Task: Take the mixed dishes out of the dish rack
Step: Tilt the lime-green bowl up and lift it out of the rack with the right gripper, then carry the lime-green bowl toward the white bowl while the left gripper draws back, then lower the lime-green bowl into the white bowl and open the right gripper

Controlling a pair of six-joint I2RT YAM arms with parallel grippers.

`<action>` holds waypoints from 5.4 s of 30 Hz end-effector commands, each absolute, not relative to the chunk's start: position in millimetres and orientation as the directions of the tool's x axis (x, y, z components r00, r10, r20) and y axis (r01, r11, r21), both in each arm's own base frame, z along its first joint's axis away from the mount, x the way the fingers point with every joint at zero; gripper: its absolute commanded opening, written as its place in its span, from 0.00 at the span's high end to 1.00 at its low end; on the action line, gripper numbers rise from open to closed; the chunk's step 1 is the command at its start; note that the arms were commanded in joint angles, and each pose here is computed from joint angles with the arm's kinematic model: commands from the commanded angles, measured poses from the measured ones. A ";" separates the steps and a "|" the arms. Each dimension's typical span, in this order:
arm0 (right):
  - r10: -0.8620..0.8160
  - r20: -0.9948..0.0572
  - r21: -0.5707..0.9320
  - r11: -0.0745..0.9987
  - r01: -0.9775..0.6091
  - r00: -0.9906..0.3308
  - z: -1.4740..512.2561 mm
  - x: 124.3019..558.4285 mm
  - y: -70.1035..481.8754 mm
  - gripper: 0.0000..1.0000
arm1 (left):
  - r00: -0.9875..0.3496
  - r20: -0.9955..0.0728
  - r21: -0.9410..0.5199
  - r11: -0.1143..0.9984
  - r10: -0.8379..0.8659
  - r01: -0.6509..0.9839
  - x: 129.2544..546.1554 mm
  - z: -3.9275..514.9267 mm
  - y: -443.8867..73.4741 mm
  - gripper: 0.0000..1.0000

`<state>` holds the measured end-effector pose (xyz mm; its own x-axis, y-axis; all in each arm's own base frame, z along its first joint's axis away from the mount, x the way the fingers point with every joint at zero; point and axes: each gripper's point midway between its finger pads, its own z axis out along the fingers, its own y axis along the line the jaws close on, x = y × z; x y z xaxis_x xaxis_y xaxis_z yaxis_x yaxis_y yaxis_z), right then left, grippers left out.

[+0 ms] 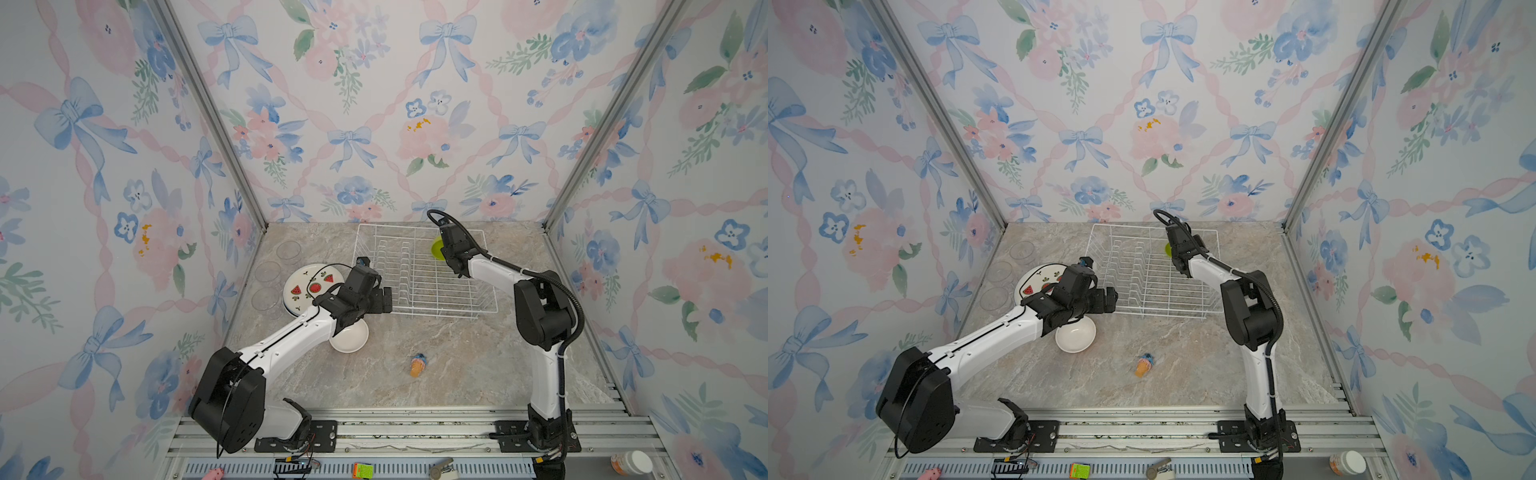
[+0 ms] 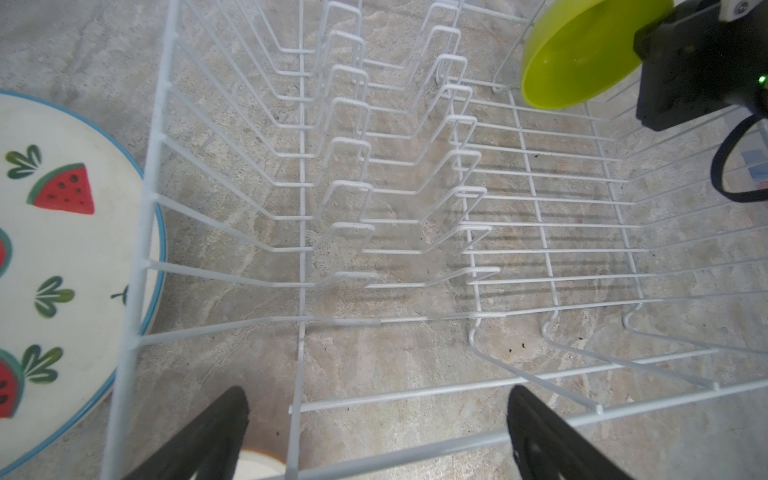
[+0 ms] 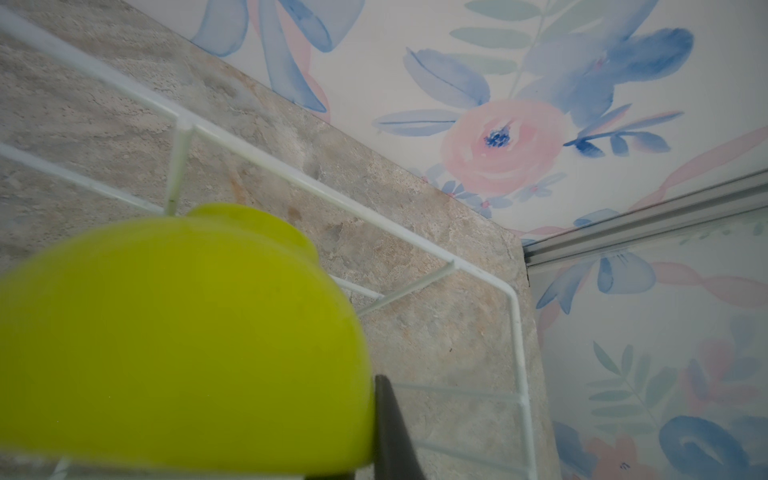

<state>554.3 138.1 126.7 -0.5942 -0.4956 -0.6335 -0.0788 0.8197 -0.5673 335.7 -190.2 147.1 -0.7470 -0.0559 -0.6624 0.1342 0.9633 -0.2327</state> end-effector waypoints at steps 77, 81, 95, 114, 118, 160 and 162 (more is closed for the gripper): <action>-0.117 -0.760 0.298 0.812 -0.502 -0.639 256.0 347.9 336.0 1.00 | -0.497 -0.805 -0.236 0.944 -0.324 -0.231 270.4 234.9 -31.9 0.02; -0.134 -0.745 0.337 0.770 -0.542 -0.653 254.4 336.9 359.8 1.00 | -0.489 -0.796 -0.263 0.932 -0.356 -0.250 265.1 230.4 -22.7 0.02; -0.264 -0.658 0.338 0.733 -0.590 -0.705 219.0 303.7 396.8 1.00 | -0.507 -0.780 -0.245 0.924 -0.368 -0.295 264.3 216.5 -4.0 0.02; -0.489 -0.516 0.244 0.704 -0.667 -0.704 184.1 261.7 423.4 1.00 | -0.503 -0.782 -0.244 0.923 -0.369 -0.298 262.1 212.9 -0.7 0.02; -0.516 -0.490 0.233 0.699 -0.676 -0.702 175.6 256.4 430.5 1.00 | -0.500 -0.783 -0.248 0.923 -0.369 -0.294 262.0 214.2 -0.7 0.02; -0.698 -0.275 -0.004 0.688 -0.725 -0.661 110.3 267.9 438.4 1.00 | -0.486 -0.786 -0.277 0.920 -0.382 -0.277 258.6 210.4 1.4 0.02; -0.698 -0.274 -0.004 0.689 -0.725 -0.662 110.2 268.5 439.3 1.00 | -0.486 -0.785 -0.279 0.920 -0.384 -0.277 258.9 210.2 1.4 0.02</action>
